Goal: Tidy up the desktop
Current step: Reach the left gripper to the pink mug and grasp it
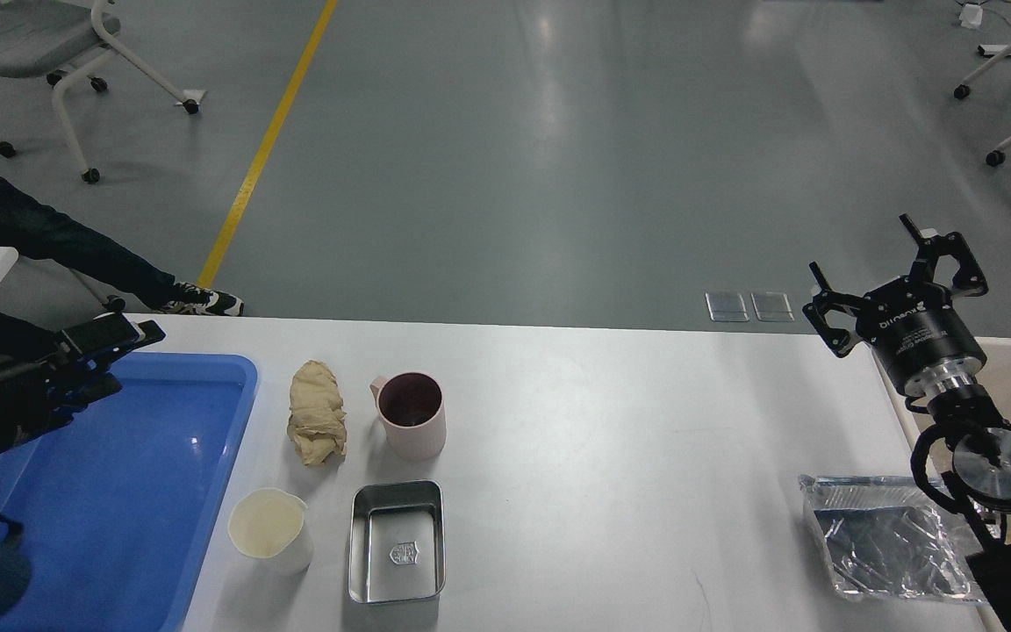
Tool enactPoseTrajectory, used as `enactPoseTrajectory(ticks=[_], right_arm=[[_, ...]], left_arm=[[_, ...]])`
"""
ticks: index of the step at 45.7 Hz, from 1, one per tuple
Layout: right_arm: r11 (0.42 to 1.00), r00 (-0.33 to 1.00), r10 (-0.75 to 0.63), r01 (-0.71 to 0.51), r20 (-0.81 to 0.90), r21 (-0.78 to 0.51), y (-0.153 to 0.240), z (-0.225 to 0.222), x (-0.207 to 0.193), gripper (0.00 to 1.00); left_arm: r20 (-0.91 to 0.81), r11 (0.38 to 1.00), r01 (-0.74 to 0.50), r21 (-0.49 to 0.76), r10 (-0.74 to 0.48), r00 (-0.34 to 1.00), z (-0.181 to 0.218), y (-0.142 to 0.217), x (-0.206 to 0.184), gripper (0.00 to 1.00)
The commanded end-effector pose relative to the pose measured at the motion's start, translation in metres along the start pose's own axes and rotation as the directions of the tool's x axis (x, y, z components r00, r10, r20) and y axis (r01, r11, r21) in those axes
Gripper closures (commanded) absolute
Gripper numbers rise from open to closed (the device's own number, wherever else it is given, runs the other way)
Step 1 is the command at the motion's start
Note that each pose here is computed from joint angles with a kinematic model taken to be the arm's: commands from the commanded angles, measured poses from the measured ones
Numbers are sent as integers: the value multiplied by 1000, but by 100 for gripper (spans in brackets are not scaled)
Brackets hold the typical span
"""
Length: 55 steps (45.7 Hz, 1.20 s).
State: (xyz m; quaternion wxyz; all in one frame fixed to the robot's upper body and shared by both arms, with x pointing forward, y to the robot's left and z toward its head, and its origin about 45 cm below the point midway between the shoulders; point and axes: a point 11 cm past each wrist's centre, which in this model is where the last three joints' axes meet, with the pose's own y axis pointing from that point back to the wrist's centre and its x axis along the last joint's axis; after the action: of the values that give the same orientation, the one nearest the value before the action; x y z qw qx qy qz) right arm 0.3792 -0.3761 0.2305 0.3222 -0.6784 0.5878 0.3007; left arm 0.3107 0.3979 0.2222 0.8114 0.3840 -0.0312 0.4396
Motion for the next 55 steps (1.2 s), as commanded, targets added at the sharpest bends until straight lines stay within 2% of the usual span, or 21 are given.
enactPoseTrajectory(ticks=[1,11,22,31,37,55], right_arm=[[1000,1000,2,-2,-6,2,0,-2,1,0],[1000,1000,5,-5,-8,2,1,-3,2,0],[1000,1000,7,-7,-17,6,2,-7,2,0],[1000,1000,6,-5,-20,8,2,-9,2,0],[1000,1000,5,-5,-14,8,2,-7,2,0],[1000,1000,8,-8,-19,8,4,-9,4,0]], left_arm=[[40,1000,23,-7,-23,999,12,-28,-3,4],[90,993,111,-51,-106,990,46,-92,-45,4],[210,978,207,-28,-197,958,69,-136,-99,4],[257,973,226,38,-229,939,60,-146,-110,4],[329,967,246,64,-253,910,73,-156,-118,4],[374,956,260,138,-293,880,58,-165,-130,4]])
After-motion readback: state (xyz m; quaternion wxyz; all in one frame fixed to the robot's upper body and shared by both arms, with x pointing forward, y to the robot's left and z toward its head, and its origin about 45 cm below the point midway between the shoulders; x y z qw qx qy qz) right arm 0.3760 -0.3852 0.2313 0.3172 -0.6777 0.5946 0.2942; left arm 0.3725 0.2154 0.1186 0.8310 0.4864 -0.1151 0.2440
